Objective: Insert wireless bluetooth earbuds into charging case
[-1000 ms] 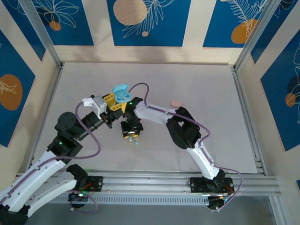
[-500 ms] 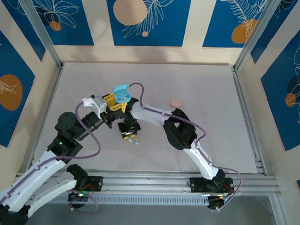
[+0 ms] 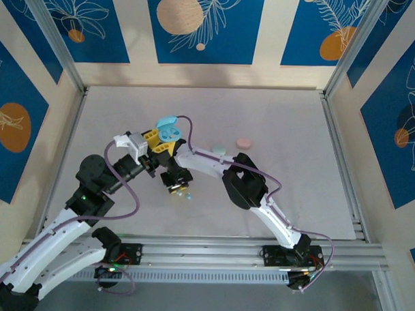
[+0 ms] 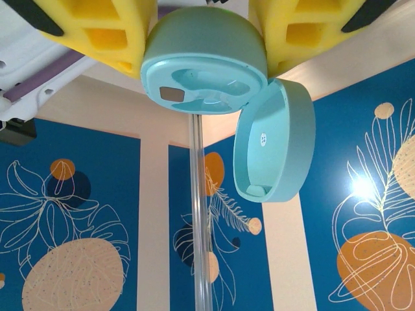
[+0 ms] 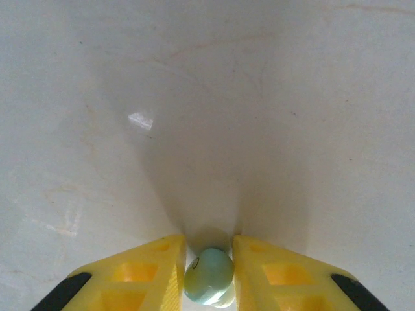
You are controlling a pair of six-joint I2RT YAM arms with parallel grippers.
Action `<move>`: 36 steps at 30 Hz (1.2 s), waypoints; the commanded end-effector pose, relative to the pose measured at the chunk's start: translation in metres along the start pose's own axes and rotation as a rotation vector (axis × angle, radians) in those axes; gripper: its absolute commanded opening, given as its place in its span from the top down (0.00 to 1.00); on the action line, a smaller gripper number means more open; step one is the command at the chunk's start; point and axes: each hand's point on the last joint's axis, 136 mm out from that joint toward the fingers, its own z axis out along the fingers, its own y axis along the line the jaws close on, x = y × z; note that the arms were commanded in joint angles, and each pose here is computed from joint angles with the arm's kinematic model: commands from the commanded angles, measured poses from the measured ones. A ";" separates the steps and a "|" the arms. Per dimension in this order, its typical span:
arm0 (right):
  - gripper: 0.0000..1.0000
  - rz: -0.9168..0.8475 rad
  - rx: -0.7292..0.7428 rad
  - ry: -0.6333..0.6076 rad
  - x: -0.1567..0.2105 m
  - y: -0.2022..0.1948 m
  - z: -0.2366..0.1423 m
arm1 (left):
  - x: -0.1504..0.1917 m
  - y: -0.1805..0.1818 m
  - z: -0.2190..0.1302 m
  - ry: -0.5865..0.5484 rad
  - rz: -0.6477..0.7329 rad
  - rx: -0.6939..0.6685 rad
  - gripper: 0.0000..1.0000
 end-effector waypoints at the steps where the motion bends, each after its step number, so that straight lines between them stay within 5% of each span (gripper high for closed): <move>1: 0.76 -0.010 0.029 0.036 0.007 -0.002 0.008 | -0.020 -0.003 -0.002 -0.052 0.002 0.008 0.76; 13: 0.78 0.001 -0.088 -0.002 0.003 0.003 -0.016 | -0.018 -0.001 -0.003 -0.046 0.002 -0.002 0.76; 28: 0.77 0.087 -0.878 -0.171 0.003 -0.037 -0.155 | -0.011 0.001 0.004 -0.029 -0.003 -0.006 0.76; 36: 0.77 0.045 -1.126 -0.267 0.027 -0.082 -0.214 | 0.008 0.001 0.014 0.005 -0.013 0.003 0.76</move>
